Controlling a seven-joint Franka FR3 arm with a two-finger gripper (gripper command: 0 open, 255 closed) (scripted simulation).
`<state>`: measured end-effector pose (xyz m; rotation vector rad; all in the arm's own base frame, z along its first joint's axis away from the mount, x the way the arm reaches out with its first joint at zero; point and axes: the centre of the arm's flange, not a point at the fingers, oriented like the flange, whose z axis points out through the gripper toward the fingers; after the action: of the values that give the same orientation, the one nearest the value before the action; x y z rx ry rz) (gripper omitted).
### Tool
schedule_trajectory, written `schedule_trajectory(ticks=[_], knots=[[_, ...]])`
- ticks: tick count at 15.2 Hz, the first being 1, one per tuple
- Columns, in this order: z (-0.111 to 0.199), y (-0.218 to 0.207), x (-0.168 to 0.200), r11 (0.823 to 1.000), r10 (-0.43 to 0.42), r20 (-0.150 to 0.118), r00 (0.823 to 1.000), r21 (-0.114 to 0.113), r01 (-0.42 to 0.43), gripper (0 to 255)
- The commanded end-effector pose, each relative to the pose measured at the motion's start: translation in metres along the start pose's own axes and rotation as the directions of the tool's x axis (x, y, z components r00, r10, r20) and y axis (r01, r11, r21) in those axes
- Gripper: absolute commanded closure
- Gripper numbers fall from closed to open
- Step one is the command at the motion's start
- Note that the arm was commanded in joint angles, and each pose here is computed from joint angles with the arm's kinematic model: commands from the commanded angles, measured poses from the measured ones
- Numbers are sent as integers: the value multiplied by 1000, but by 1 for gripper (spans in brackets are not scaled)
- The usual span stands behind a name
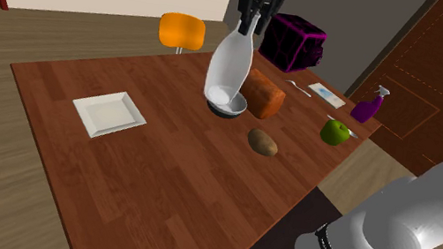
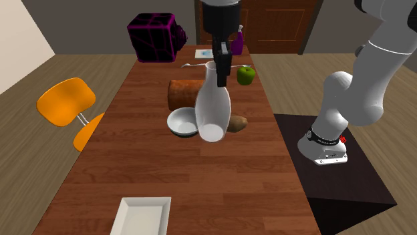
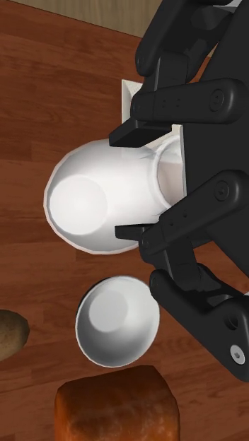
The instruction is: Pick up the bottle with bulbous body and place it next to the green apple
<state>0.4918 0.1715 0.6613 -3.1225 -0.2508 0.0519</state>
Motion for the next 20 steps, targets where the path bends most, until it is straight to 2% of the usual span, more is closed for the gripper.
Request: schedule_trajectory(ticks=[1,16,20], knots=[[-11,1,-1,1000,0,0,1000,0,0,255],[-87,0,-4,1000,0,0,1000,0,0,255],[-75,49,-17,1000,0,0,1000,0,0,255]])
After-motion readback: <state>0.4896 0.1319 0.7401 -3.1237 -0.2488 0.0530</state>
